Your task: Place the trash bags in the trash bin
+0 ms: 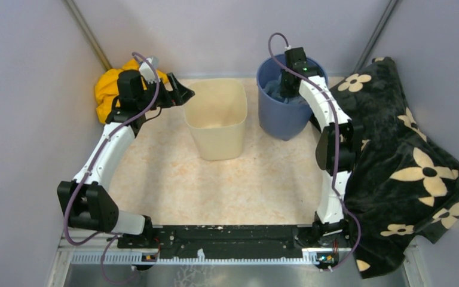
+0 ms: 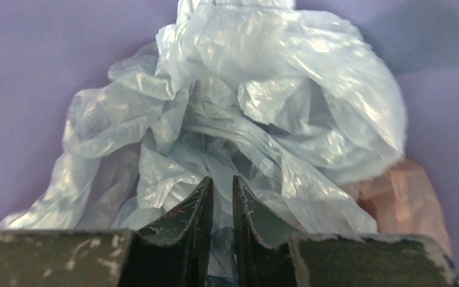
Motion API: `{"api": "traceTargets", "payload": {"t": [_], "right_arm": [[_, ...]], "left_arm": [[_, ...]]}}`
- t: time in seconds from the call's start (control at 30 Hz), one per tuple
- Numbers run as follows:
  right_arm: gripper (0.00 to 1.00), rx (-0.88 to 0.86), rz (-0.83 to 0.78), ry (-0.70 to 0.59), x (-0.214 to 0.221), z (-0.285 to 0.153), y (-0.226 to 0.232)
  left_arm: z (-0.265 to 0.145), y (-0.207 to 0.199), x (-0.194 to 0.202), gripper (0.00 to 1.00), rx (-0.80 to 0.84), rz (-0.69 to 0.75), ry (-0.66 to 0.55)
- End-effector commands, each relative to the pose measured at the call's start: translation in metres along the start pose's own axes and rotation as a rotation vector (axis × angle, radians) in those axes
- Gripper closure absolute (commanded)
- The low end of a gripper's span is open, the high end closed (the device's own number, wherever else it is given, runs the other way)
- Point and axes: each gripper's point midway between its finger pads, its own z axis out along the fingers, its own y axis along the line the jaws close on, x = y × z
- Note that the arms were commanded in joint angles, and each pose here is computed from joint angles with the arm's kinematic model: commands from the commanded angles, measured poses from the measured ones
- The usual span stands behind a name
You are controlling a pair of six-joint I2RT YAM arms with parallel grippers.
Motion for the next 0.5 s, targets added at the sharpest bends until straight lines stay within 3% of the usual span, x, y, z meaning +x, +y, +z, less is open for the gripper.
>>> {"api": "traceTargets", "payload": {"t": [0.0,0.47], "right_arm": [[0.82,-0.036,0.034,-0.236,-0.058,-0.080,-0.002],[0.87,-0.096,0.056,-0.433,-0.093,-0.165,-0.002]], "left_arm": [[-0.006,-0.003,-0.013,0.01,-0.008,-0.004,-0.043],[-0.023,-0.010,-0.012,0.01,-0.006,-0.009,-0.072]]}}
